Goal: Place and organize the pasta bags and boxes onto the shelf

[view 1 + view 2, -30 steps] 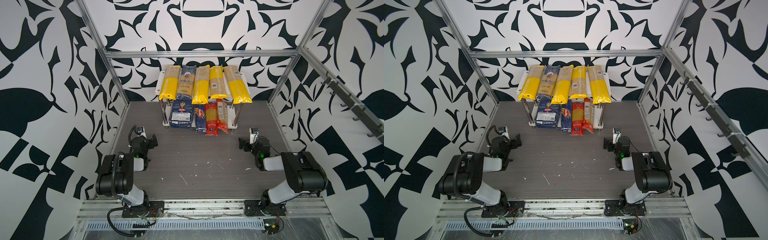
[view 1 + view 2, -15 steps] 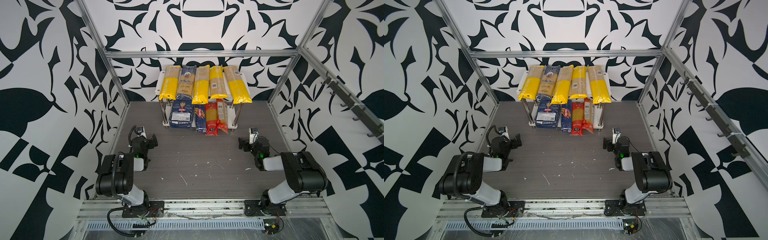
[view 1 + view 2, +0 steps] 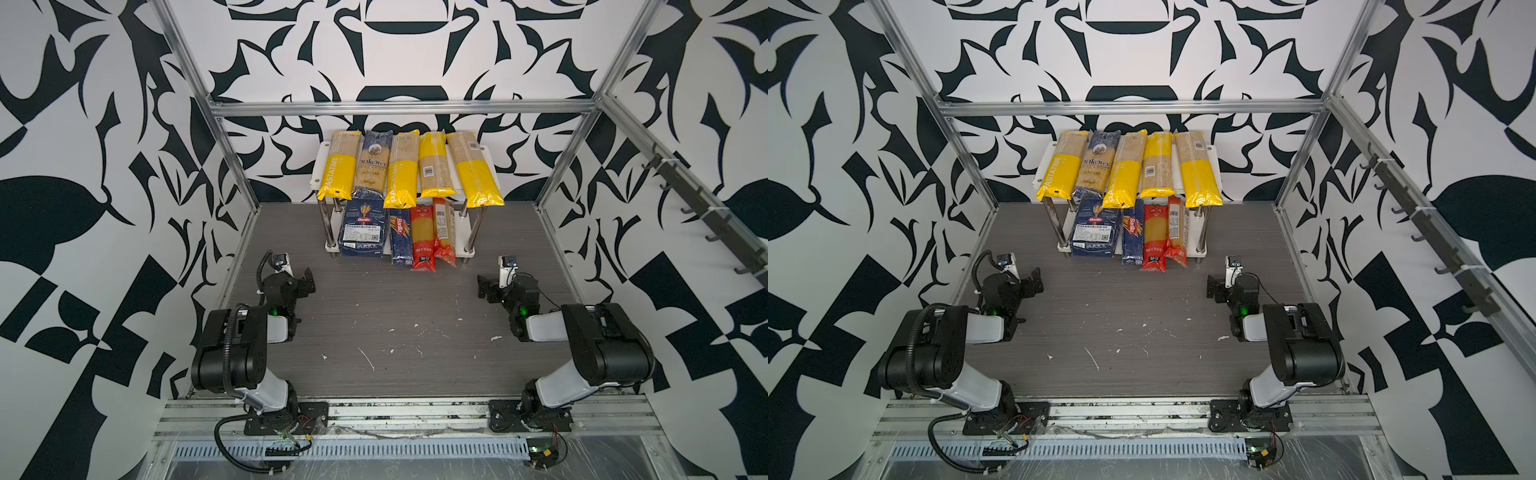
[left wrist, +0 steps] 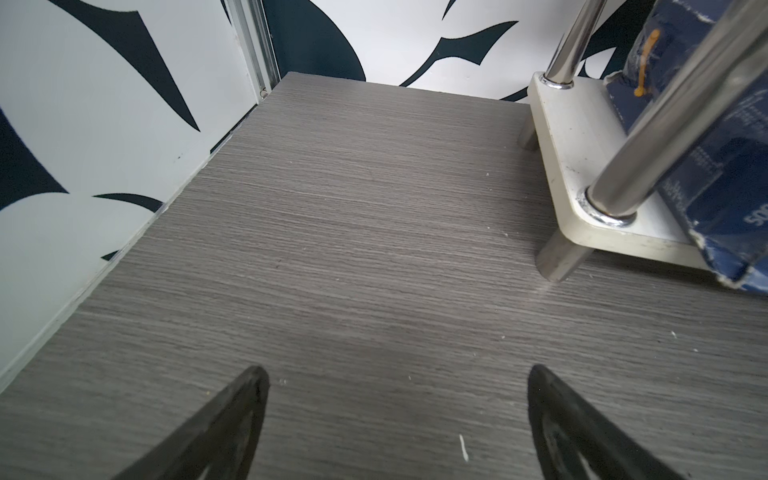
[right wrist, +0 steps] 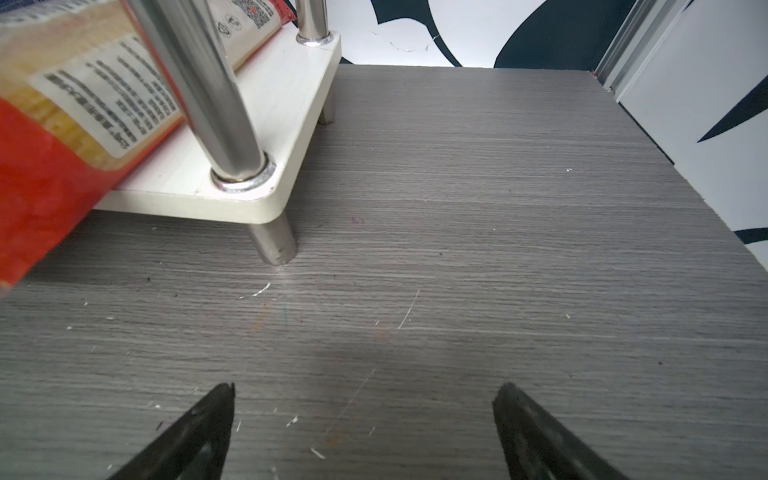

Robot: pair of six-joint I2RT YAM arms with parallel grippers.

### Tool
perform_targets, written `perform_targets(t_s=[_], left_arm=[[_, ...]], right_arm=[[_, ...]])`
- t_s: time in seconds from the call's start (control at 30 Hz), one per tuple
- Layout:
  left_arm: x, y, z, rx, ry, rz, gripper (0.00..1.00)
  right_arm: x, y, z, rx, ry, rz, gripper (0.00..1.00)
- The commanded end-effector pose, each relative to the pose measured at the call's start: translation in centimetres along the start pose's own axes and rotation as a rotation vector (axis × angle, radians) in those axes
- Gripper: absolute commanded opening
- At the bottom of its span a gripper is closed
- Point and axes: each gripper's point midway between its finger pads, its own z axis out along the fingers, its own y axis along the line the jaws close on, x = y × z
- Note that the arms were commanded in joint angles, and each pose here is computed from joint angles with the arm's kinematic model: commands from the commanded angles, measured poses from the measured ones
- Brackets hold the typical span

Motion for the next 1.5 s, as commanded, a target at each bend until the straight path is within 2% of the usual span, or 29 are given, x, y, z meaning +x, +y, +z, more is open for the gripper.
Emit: perform_targets(t_s=[0.0, 0.4, 0.67, 0.83, 0.9, 0.97, 1.1, 1.47], left_arm=[[-0.8, -0.1, 0.2, 0.01, -0.022, -0.008, 0.99], [-0.9, -0.2, 0.2, 0.01, -0.023, -0.007, 0.99], [-0.9, -0.1, 0.2, 0.009, -0.022, -0.008, 0.99], [-0.9, -0.1, 0.2, 0.01, -0.022, -0.008, 0.99], [-0.8, -0.1, 0.2, 0.01, -0.022, -0.008, 0.99], [-0.8, -0.1, 0.2, 0.01, -0.021, -0.008, 0.99], [-0.8, -0.1, 0.2, 0.01, -0.022, -0.008, 0.99], [-0.9, -0.1, 0.2, 0.011, -0.022, -0.008, 0.99]], right_arm=[[-1.7, 0.0, -0.1, 0.007, -0.053, -0.007, 1.0], [-2.2, -0.6, -0.5, 0.041, -0.062, 0.011, 1.0], [-3.2, 0.3, -2.2, -0.006, -0.11, -0.004, 1.0], [-2.2, -0.3, -0.9, 0.028, -0.082, -0.001, 1.0], [-2.3, -0.4, -0.4, 0.027, -0.114, 0.018, 1.0], [-1.7, -0.3, -0.4, 0.024, -0.063, -0.001, 1.0], [-1.7, -0.5, 0.0, 0.036, -0.046, 0.007, 1.0], [-1.7, -0.5, 0.0, 0.036, -0.051, 0.008, 1.0]])
